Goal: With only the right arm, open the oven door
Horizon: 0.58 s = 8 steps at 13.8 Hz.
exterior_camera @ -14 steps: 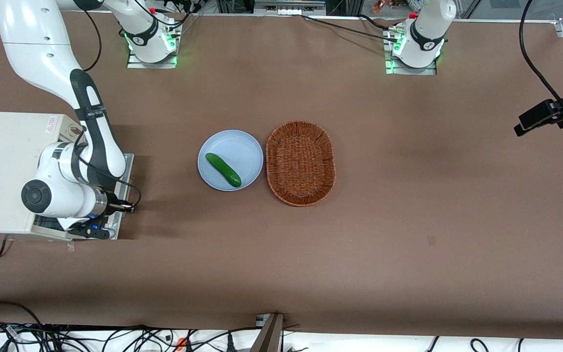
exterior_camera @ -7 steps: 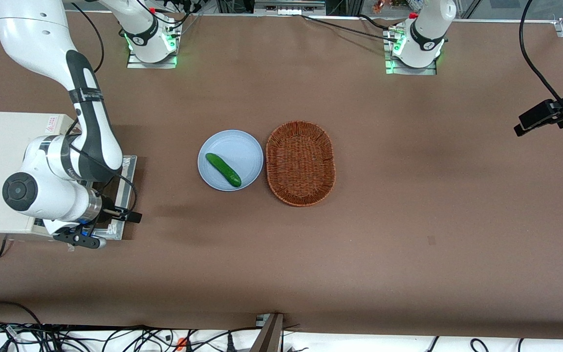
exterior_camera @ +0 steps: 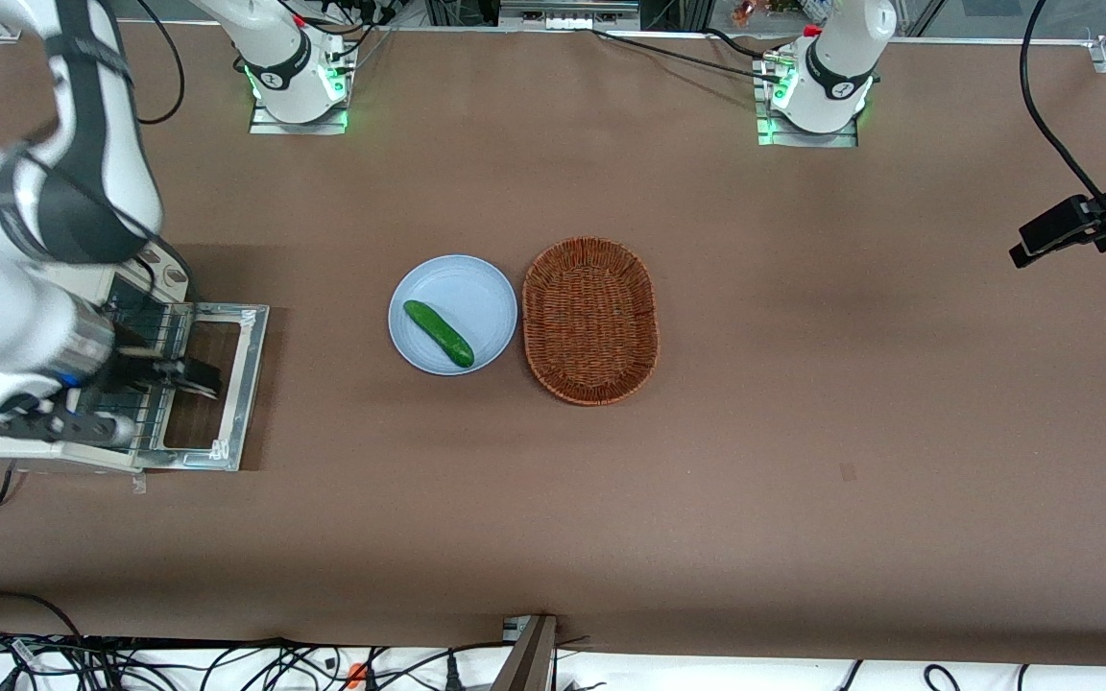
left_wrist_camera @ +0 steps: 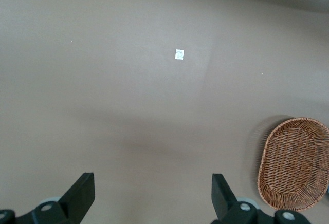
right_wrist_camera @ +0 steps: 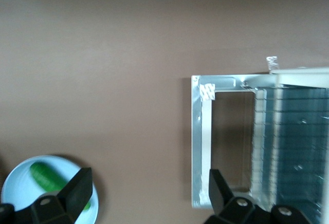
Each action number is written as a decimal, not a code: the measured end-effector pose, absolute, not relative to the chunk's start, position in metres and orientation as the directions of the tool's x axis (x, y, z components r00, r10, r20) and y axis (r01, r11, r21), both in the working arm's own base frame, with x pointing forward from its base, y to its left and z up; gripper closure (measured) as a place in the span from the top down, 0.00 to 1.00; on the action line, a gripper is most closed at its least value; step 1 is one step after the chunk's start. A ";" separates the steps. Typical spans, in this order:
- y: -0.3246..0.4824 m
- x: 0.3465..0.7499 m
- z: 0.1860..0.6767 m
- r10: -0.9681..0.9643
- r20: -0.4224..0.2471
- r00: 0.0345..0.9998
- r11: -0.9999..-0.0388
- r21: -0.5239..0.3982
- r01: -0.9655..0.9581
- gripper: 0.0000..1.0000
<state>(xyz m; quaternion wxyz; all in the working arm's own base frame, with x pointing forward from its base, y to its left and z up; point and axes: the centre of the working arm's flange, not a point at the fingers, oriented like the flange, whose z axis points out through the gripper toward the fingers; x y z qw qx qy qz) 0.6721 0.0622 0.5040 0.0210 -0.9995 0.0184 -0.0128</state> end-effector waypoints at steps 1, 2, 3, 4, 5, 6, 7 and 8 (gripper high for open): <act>0.060 0.660 0.532 -0.026 0.034 0.999 -0.999 -0.049 -0.024 1.00; 0.058 0.647 0.554 -0.012 0.040 0.999 -0.999 -0.054 -0.010 1.00; 0.056 0.636 0.572 0.002 0.048 0.999 -0.998 -0.058 0.005 1.00; 0.054 0.626 0.583 0.015 0.056 0.998 -0.998 -0.061 0.019 1.00; 0.052 0.618 0.590 0.022 0.061 0.998 -0.998 -0.064 0.025 1.00; 0.050 0.613 0.594 0.024 0.063 0.998 -0.997 -0.065 0.028 1.00; 0.050 0.610 0.596 0.026 0.065 0.998 -0.997 -0.064 0.030 1.00; 0.049 0.609 0.597 0.027 0.066 0.997 -0.998 -0.063 0.031 1.00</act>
